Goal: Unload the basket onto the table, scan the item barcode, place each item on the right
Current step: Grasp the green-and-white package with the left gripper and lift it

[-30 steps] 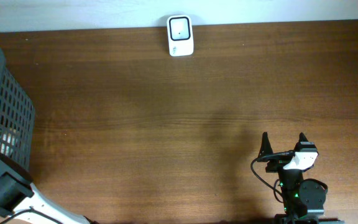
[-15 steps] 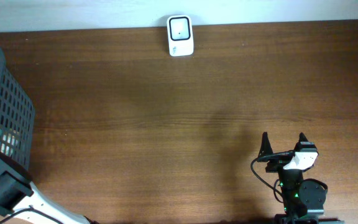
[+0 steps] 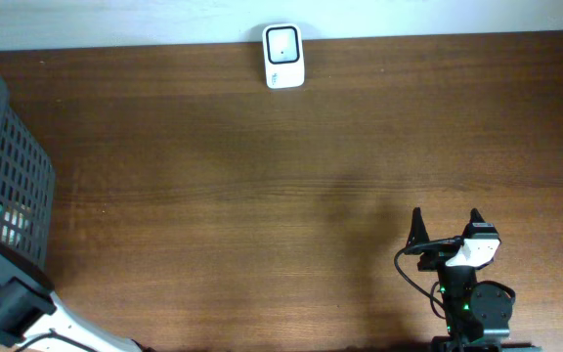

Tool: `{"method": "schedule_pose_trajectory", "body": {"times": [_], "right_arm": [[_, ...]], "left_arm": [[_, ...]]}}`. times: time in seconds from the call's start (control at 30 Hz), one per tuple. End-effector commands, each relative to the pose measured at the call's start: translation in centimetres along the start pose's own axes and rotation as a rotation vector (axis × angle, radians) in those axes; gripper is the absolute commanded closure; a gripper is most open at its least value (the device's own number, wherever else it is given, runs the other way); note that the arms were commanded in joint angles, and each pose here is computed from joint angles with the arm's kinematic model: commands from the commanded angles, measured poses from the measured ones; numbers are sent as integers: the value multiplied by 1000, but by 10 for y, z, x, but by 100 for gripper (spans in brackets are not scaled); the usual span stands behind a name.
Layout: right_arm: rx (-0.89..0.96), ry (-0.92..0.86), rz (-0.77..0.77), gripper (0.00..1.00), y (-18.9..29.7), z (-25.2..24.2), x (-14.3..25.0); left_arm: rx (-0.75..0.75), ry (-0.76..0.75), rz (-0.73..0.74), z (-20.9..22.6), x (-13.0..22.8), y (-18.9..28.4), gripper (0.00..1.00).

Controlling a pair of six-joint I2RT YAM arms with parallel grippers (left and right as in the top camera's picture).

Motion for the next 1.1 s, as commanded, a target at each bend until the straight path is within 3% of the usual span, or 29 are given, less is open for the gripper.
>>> {"method": "schedule_pose_trajectory", "body": {"times": [0.0,0.2,0.4,0.47,0.53,0.73,0.9,1.07], "right_arm": [[5,-6,3,2,0,0,2],[5,-6,3,2,0,0,2],[5,-6,3,2,0,0,2],[5,-6,3,2,0,0,2],[5,-6,3,2,0,0,2],[5,-6,3,2,0,0,2],[5,-6,3,2,0,0,2],[5,-6,2,2,0,0,2]], "left_arm": [[-78,117,-162,23,-29,70,100],[-175,258,-424,50,-49,182,100],[-213,253,-706,44,-49,310,100],[-177,211,-839,17,-48,365,100],[-125,172,-909,-6,-49,391,100],[148,-50,-1043,-107,-57,439,100],[408,-358,-968,-226,-49,439,100],[475,-657,-778,-338,-23,409,100]]}}
Point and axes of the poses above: each gripper's point midway between its finger pads, its own y axis back along the fingers, its own z axis along the line the jaws close on, x = y × z, the point moved 7 cm from there along y, back along the fingers, and after that the axes turned 10 degrees about -y, right-handed, at the moved point
